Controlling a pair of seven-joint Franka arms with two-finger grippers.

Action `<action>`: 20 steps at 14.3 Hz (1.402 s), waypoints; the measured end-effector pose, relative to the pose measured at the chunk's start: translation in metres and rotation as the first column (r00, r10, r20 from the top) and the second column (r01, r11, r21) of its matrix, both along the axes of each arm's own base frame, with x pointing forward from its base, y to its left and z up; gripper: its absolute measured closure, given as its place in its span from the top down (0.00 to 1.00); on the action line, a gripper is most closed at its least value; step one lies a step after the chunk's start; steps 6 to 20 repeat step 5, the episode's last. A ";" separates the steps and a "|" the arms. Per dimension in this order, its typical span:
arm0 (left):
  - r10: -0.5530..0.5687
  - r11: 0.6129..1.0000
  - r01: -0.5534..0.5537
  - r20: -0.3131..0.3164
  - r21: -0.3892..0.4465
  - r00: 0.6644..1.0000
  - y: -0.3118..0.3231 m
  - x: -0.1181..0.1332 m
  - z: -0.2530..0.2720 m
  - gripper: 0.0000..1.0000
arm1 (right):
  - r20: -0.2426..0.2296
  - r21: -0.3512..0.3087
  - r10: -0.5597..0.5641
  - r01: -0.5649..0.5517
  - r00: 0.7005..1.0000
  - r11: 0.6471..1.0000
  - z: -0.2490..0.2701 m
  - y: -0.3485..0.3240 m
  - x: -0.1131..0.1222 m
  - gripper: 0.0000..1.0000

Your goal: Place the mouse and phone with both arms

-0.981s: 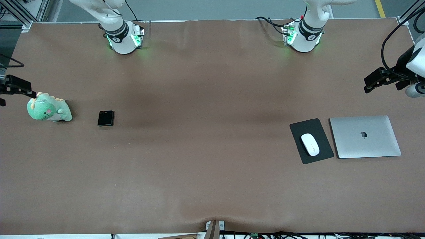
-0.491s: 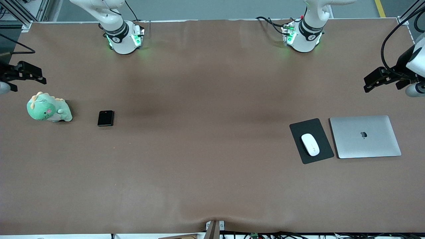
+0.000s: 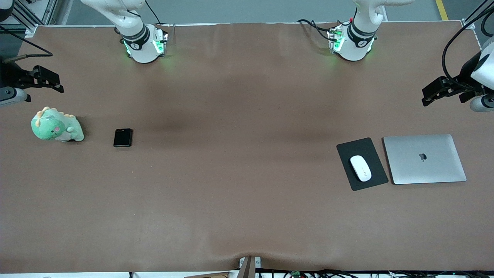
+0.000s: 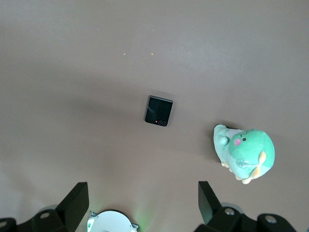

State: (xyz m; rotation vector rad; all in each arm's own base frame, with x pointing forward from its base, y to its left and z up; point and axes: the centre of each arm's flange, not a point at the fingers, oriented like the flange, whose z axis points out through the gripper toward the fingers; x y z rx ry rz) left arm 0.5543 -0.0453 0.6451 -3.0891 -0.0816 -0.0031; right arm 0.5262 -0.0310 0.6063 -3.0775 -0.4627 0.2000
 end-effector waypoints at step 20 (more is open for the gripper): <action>-0.004 1.000 0.004 -0.013 0.001 1.000 -0.001 -0.002 -0.001 1.00 | 0.006 -0.005 -0.012 0.012 1.000 1.000 0.000 0.013 0.001 1.00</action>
